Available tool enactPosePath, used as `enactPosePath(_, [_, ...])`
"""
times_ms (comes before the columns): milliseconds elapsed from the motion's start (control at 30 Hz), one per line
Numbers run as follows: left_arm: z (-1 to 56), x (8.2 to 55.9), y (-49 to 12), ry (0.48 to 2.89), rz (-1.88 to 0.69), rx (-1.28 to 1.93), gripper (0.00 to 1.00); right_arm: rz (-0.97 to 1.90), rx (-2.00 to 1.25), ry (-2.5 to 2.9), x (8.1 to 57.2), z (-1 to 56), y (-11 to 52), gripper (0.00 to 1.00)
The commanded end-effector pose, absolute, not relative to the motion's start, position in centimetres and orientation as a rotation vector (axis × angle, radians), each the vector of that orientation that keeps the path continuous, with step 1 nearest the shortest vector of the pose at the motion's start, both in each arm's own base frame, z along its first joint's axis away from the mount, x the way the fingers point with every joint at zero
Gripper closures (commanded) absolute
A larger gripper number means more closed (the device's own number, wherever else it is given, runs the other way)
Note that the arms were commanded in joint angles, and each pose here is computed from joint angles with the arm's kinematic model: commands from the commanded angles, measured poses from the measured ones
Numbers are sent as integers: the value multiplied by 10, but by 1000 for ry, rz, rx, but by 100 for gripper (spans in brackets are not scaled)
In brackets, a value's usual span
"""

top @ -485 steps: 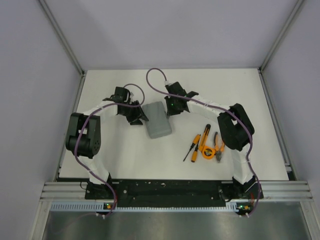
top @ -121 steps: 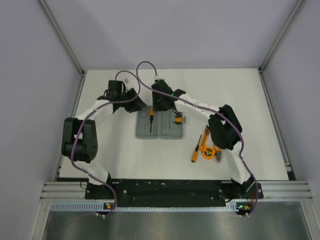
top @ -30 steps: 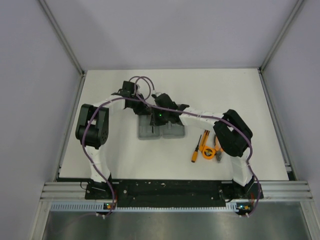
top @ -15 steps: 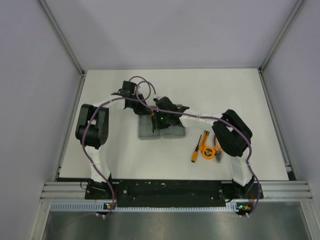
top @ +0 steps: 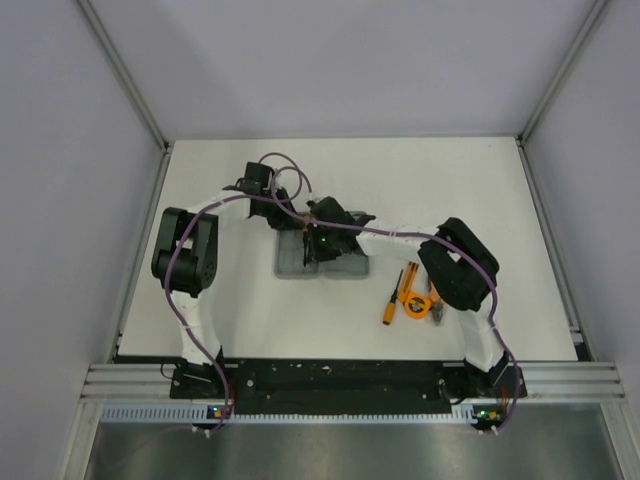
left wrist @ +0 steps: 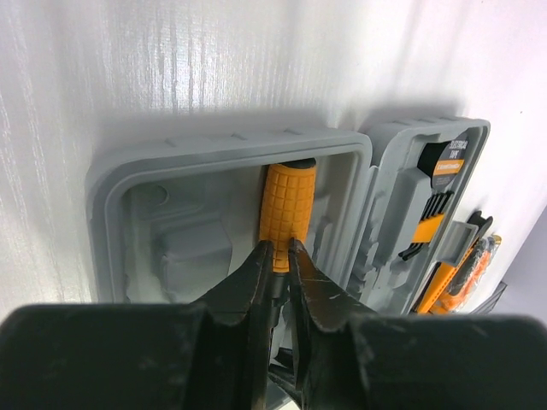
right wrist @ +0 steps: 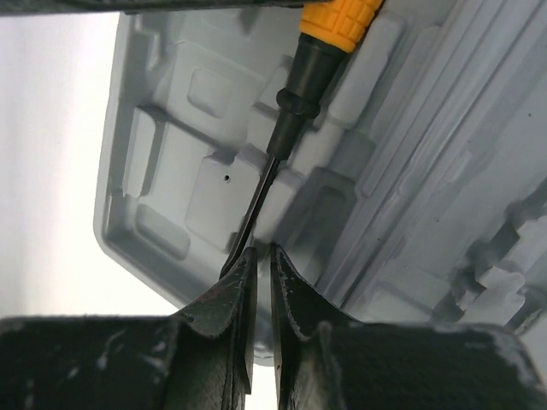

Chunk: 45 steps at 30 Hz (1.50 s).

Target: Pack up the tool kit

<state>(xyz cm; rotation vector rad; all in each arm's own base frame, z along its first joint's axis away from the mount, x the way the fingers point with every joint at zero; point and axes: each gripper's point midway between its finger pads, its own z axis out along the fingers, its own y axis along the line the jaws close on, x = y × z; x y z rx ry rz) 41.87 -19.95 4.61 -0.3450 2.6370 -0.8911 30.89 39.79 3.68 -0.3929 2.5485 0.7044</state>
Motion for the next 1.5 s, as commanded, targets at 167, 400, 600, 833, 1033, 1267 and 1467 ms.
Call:
enactPosePath(167, [27, 411, -198, 2691, -869, -361, 82, 697, -372, 2545, 303, 40, 403, 91])
enactPosePath(400, [28, 411, -198, 2687, -863, -357, 81, 706, -356, 2463, 312, 72, 406, 79])
enactPosePath(600, [28, 412, -197, 2687, -858, -361, 79, 702, -344, 2426, 318, 88, 405, 76])
enactPosePath(833, [28, 412, -197, 2688, -855, -362, 78, 719, -377, 2434, 316, 86, 411, 80])
enactPosePath(1033, [24, 410, -194, 2696, -835, -374, 78, 733, -397, 2449, 312, 80, 417, 80])
enactPosePath(1267, [22, 409, -193, 2703, -828, -385, 78, 734, -412, 2447, 311, 78, 422, 79])
enactPosePath(1467, [21, 408, -192, 2706, -820, -396, 78, 714, -422, 2472, 308, 67, 424, 80])
